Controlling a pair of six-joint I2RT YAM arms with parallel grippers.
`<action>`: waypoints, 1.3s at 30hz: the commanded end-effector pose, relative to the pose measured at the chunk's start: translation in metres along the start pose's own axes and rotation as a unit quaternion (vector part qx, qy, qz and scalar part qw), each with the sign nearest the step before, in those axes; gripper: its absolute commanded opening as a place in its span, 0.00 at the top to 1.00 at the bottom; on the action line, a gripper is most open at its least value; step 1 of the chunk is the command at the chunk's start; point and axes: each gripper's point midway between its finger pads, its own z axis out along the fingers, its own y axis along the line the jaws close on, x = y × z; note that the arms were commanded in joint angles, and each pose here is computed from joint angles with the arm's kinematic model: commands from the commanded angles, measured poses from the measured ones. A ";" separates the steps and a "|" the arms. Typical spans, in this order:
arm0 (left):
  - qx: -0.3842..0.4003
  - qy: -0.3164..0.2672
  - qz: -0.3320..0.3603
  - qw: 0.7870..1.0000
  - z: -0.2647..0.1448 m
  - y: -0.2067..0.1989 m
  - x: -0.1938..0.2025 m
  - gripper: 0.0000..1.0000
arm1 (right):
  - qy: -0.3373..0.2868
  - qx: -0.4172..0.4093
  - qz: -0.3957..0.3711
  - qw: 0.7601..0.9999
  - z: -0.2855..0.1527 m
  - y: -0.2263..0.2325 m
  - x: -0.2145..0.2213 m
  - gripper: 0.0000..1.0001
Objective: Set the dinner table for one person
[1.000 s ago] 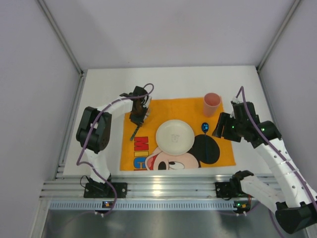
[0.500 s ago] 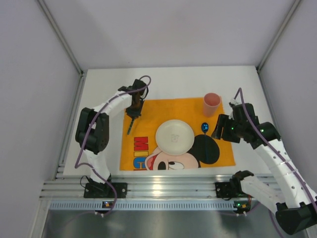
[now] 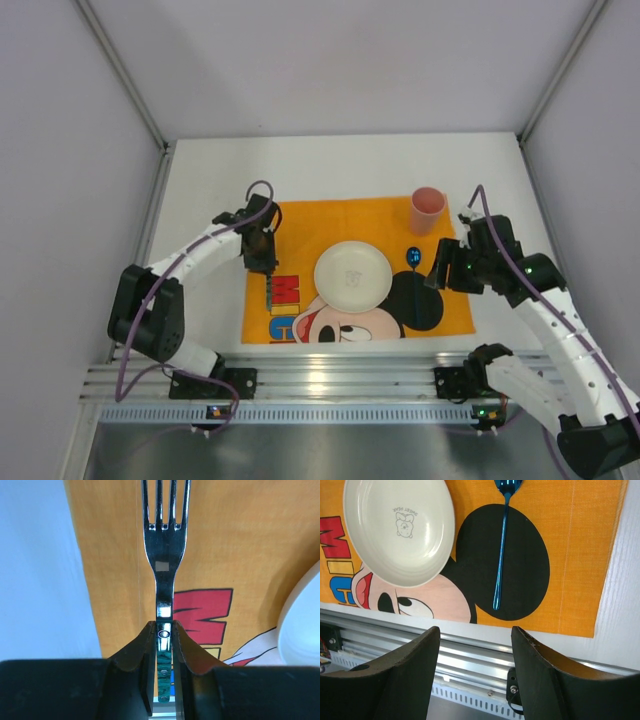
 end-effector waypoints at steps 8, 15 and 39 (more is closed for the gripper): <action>0.053 -0.035 -0.047 0.997 0.015 -0.011 0.025 1.00 | -0.021 -0.020 -0.015 0.999 -0.006 0.005 -0.006 0.40; 0.066 -0.063 -0.038 0.995 0.002 -0.020 0.010 0.02 | -0.027 -0.028 -0.015 0.999 -0.011 0.007 -0.007 0.33; 0.106 -0.368 -0.016 0.924 -0.178 0.035 -0.004 0.02 | -0.277 -0.067 0.040 0.958 -0.094 -0.006 -0.016 0.00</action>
